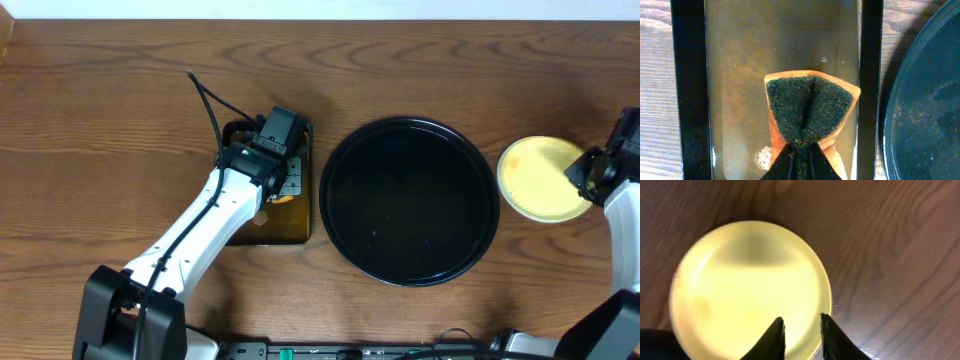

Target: Clean dirty plates on tray and stack at the side

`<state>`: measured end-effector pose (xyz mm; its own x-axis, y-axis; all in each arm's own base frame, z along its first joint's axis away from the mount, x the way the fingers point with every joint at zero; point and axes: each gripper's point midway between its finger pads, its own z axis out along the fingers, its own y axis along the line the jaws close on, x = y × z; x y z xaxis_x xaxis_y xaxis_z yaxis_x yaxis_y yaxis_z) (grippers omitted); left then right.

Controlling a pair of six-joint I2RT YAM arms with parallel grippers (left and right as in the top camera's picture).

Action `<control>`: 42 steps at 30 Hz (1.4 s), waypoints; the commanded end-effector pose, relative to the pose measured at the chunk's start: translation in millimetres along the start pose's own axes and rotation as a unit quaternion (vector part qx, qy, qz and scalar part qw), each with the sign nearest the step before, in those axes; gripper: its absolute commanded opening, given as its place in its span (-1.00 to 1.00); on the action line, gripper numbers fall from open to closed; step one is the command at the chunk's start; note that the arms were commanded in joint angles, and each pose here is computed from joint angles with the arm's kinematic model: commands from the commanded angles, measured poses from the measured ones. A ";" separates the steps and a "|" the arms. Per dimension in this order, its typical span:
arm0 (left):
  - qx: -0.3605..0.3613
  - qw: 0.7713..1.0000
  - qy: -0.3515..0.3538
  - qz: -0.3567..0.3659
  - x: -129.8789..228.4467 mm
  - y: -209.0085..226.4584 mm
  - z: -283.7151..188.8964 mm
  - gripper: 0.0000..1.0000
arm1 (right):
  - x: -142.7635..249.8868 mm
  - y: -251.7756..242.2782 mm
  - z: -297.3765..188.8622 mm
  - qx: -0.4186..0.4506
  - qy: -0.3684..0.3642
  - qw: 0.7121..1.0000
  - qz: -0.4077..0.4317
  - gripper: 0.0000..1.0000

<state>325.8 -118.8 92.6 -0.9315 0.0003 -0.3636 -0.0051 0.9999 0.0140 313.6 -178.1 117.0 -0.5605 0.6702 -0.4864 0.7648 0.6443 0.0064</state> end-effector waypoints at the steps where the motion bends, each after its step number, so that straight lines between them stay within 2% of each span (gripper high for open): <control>1: -0.008 1.000 0.000 0.002 0.8 4.5 0.1 -0.85 | 8.1 10.6 3.1 -0.035 0.023 0.999 -0.001 -0.51; 6: -0.008 1.000 0.000 0.007 0.5 4.4 0.1 -0.85 | 31.4 48.2 -6.2 -0.147 0.076 0.985 -0.053 -0.46; 10: -0.009 1.000 -0.004 0.019 -2.1 6.9 1.6 -0.85 | 56.4 70.0 -18.0 -0.204 0.116 0.966 -0.108 -0.42; 19: -0.024 0.999 0.003 0.029 -13.3 29.4 30.4 -0.85 | 111.6 102.1 -40.5 -0.233 0.170 0.930 -0.229 -0.36; 27: -0.030 0.999 0.029 0.027 -7.9 30.0 66.3 -0.83 | 135.5 125.4 -52.8 -0.243 0.172 0.911 -0.284 -0.35; 29: -0.031 0.999 0.032 0.027 -6.5 30.5 67.8 -0.71 | 138.4 127.5 -53.9 -0.241 0.171 0.910 -0.292 -0.34; 31: -0.030 0.999 0.028 0.027 -8.4 30.2 65.5 -0.33 | 141.0 129.8 -55.3 -0.243 0.171 0.907 -0.298 -0.31; 32: -0.028 0.999 0.020 0.028 -11.9 29.9 59.3 0.01 | 143.0 131.5 -56.4 -0.245 0.168 0.903 -0.311 -0.29; 33: -0.026 0.999 0.014 0.027 -15.2 29.8 52.2 0.15 | 145.1 133.2 -57.5 -0.248 0.167 0.899 -0.319 -0.25; 39: -0.012 0.999 -0.037 0.018 -31.4 31.6 1.6 0.47 | 157.5 150.1 -66.4 -0.267 0.152 0.876 -0.371 -0.14; 40: -0.009 0.999 -0.047 0.016 -33.1 32.5 -7.9 0.50 | 159.1 155.4 -68.6 -0.273 0.146 0.873 -0.377 -0.09; 42: -0.006 0.998 -0.055 0.015 -28.6 36.9 -29.6 0.50 | 162.4 170.6 -74.4 -0.286 0.120 0.859 -0.407 0.17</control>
<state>347.7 -86.2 102.1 -0.9076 0.0400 -0.4179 0.0220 0.9986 0.0479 324.9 51.3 102.6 -0.9532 0.0182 -0.3017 -0.0558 0.9704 0.2348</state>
